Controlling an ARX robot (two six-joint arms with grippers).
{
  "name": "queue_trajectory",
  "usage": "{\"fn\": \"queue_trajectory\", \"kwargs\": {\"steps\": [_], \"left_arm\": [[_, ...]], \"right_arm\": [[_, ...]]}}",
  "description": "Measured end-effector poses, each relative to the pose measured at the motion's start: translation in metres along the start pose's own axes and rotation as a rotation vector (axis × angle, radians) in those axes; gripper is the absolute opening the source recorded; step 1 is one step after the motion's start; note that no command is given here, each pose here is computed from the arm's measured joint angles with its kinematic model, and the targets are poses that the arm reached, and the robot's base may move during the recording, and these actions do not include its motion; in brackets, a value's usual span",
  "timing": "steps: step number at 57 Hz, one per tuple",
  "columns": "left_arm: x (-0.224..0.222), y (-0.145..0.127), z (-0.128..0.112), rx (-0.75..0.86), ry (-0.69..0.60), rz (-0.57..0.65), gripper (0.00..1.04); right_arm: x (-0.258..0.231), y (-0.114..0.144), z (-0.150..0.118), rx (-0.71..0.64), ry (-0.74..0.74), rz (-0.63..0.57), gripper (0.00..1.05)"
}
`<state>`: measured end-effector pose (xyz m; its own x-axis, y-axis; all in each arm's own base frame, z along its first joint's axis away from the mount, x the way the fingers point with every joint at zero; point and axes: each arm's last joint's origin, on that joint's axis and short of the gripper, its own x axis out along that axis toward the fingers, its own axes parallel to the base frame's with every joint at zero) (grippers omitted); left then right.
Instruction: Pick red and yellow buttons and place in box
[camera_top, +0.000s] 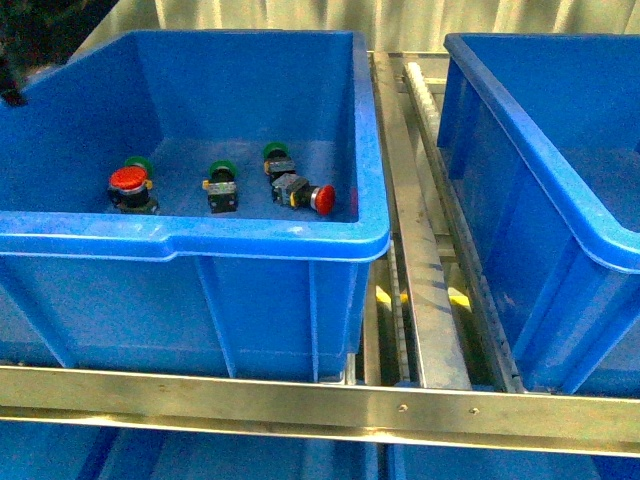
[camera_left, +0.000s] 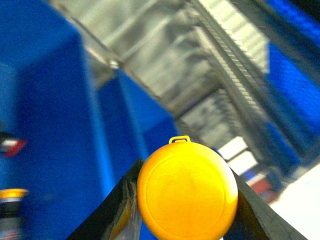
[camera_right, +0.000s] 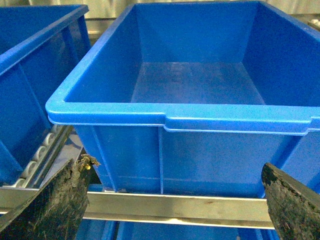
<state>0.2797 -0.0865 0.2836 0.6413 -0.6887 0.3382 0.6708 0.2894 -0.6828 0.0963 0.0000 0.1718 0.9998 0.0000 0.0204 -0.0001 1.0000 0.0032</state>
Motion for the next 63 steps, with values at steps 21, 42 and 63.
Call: {"fn": "queue_trajectory", "kwargs": {"steps": [21, 42, 63], "left_arm": [[0.005, -0.025, -0.029, -0.184, 0.156, -0.235, 0.33], [0.007, 0.008, -0.032, -0.219, 0.15, -0.144, 0.33], [0.06, 0.038, -0.017, -0.174, 0.181, -0.081, 0.33]], "right_arm": [[0.0, 0.0, 0.0, 0.0, 0.0, 0.0, 0.99], [0.0, 0.0, 0.0, 0.0, 0.0, 0.0, 0.99], [0.0, 0.0, 0.0, 0.0, 0.0, 0.0, 0.99]]}}
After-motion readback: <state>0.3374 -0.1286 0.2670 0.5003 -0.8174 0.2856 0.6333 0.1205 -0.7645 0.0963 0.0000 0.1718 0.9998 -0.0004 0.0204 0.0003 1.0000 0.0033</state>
